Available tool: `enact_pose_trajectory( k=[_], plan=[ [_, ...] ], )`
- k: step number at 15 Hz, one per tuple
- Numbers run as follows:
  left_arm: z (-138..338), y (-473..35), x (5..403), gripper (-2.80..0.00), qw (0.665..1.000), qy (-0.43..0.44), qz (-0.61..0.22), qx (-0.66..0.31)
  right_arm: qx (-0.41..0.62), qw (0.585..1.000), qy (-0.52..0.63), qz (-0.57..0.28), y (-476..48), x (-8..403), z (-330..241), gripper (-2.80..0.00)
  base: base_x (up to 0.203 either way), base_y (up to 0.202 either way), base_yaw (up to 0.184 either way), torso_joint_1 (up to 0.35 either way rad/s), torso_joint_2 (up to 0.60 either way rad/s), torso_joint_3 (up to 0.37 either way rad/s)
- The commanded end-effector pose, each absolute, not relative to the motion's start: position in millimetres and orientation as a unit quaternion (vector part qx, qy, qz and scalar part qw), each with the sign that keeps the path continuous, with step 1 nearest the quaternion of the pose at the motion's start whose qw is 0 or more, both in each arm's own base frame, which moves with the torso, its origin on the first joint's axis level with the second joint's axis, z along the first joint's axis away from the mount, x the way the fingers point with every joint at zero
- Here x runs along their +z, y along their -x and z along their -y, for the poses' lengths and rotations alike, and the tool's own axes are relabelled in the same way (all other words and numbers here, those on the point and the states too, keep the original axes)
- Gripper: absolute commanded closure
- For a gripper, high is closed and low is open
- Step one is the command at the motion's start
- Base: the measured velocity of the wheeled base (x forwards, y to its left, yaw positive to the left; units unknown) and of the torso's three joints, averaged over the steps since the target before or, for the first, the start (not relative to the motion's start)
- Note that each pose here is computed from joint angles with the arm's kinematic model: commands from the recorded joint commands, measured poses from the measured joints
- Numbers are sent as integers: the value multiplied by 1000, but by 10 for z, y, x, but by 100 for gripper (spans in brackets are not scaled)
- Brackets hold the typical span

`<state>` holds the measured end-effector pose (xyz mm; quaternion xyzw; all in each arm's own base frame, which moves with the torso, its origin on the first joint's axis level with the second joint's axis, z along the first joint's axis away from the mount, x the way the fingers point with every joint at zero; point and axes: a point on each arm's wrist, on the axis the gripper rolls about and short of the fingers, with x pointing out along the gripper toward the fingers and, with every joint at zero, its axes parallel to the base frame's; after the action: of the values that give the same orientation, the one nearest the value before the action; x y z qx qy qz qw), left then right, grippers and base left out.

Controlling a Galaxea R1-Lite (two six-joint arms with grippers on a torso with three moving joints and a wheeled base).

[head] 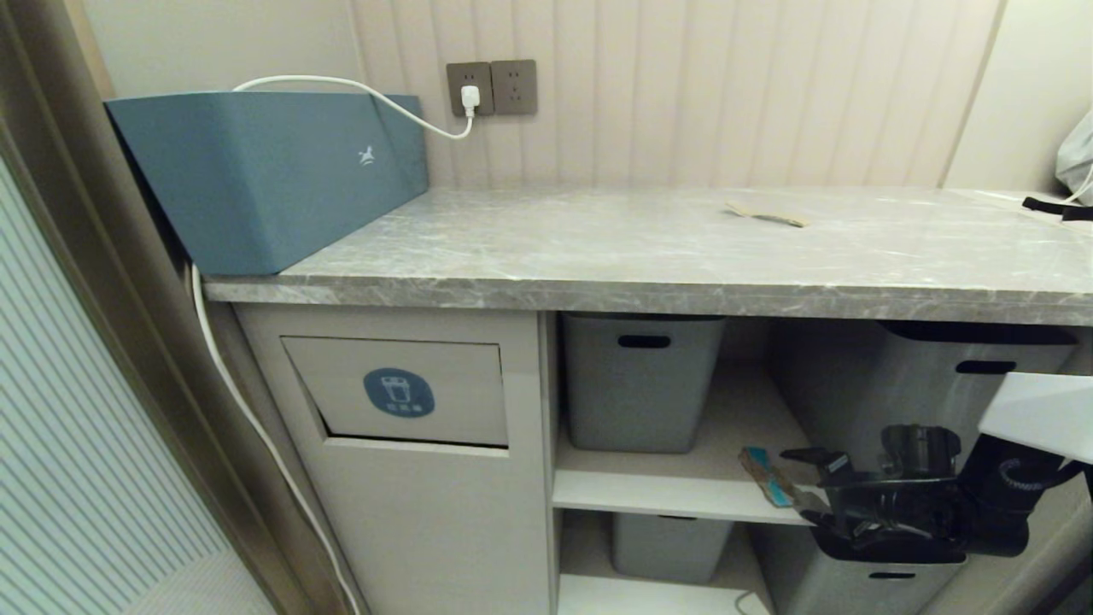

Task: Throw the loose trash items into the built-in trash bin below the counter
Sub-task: Pick up the garbage

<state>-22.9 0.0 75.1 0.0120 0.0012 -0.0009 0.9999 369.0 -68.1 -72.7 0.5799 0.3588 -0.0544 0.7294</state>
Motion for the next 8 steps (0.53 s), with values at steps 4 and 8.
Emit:
enact_pose_trajectory(
  k=[4,8],
  plan=[
    [0,229,747,0,1000,-12,-1,-1,-47,731,-580,-355,-3764,-732,672,-280,0,0,0,0,0,0],
    [0,228,747,0,1000,-12,-2,-1,-43,731,-579,-358,-3782,-764,675,-280,0,0,0,0,0,0]
  ],
)
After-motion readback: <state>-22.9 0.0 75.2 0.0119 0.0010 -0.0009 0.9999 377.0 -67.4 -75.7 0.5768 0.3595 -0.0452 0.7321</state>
